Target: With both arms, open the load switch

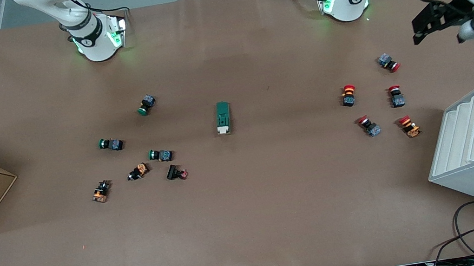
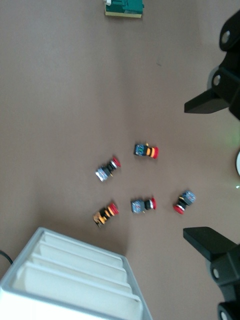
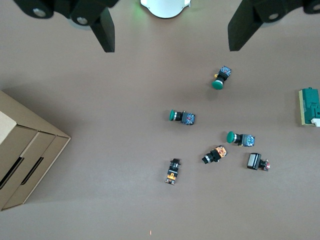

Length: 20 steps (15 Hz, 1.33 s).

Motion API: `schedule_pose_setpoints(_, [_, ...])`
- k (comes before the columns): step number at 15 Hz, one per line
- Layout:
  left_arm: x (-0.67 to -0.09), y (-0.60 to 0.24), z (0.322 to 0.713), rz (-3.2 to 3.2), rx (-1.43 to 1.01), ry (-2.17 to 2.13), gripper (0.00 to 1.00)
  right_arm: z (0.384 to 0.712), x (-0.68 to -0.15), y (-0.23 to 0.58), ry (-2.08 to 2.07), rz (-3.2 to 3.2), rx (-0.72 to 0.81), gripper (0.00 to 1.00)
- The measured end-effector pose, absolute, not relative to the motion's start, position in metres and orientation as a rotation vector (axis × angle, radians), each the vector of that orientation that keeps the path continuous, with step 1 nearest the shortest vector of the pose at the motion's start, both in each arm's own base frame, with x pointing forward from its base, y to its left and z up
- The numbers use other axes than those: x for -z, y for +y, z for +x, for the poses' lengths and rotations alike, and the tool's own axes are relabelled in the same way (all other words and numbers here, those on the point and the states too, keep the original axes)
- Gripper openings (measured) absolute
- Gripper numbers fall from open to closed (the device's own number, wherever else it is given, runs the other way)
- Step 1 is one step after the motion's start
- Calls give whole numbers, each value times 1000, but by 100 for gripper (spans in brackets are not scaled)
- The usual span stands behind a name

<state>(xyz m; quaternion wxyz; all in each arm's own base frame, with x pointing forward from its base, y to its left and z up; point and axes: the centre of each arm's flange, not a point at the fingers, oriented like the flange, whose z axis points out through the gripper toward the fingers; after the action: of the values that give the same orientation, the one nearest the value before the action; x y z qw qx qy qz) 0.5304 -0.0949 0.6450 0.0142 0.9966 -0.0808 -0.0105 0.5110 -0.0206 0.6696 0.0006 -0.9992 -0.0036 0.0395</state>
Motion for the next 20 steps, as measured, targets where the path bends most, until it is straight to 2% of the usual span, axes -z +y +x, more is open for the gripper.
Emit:
schedule_pose_setpoints(4, [-625, -189, 526, 3100, 30, -208, 100, 529, -643, -20, -12, -3136, -181, 100])
schedule_pose_setpoints(7, [-611, -237, 522, 3087, 16, -147, 100, 574, -564, -23, -9, -3143, -334, 100])
schedule_pose_setpoints(9, [-596, -270, 522, 3070, 13, -92, 100, 601, -519, -25, -17, -3173, -365, 100])
schedule_pose_setpoints(12, [-567, -328, 510, 3045, 28, 17, 100, 613, -493, -19, -23, -3164, -409, 100])
schedule_pose_setpoints(16, [-524, -401, 461, 3107, 38, 112, 100, 617, -482, 14, 289, -3111, -417, 100])
schedule_pose_setpoints(20, [-483, -464, 404, 3095, -62, 223, 100, 616, -451, 99, 730, -3069, -501, 100])
